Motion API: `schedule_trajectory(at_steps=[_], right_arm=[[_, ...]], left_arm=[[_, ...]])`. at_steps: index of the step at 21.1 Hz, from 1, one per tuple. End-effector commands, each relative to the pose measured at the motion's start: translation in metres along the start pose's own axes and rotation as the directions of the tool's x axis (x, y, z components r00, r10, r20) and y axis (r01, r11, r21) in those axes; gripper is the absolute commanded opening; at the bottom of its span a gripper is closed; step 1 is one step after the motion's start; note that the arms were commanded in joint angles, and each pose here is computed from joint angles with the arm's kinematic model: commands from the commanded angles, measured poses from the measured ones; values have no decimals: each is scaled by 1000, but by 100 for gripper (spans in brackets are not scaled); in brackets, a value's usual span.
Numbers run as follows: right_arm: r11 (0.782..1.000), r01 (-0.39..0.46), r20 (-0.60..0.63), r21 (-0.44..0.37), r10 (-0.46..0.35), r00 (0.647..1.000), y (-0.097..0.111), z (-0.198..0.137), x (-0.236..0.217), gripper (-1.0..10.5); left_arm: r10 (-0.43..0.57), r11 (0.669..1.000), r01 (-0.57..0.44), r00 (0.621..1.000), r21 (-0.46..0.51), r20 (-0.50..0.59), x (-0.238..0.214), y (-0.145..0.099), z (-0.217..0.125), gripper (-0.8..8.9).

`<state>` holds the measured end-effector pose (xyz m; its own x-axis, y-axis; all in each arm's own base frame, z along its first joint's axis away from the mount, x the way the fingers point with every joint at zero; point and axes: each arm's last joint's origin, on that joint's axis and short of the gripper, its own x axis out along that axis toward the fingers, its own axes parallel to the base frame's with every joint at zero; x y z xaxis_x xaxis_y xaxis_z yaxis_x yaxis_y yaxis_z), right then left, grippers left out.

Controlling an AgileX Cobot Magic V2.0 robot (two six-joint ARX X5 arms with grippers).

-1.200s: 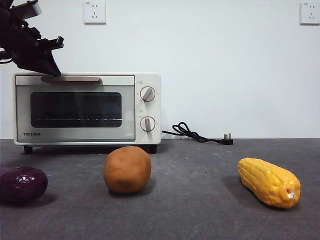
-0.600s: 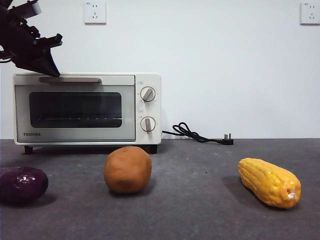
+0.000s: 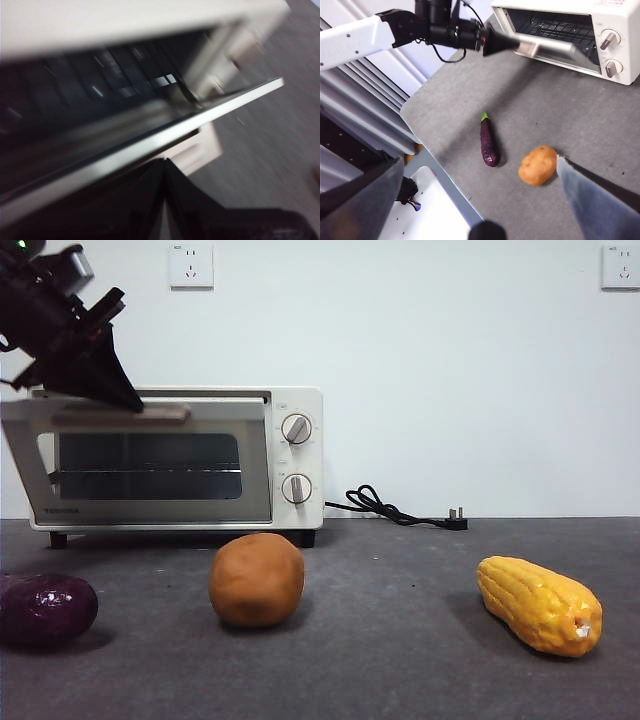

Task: Take the eggplant from the table,put the eggplant in the oven

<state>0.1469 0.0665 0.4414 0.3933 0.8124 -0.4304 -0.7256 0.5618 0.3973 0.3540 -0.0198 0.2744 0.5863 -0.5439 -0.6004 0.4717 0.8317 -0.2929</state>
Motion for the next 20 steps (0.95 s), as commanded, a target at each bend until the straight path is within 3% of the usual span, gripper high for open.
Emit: schedule_trajectory(at_steps=[1,20], right_arm=[[1000,-1,3,-15,1,1000,-1,2,1,568],[1000,-1,3,-16,1,1000,-1,2,1,568]], left_arm=[[-17,998,10,993,-57,-117,18,5,-21,-6],[-88,987,45,955,-154,-283,19,-7,-38,-6]])
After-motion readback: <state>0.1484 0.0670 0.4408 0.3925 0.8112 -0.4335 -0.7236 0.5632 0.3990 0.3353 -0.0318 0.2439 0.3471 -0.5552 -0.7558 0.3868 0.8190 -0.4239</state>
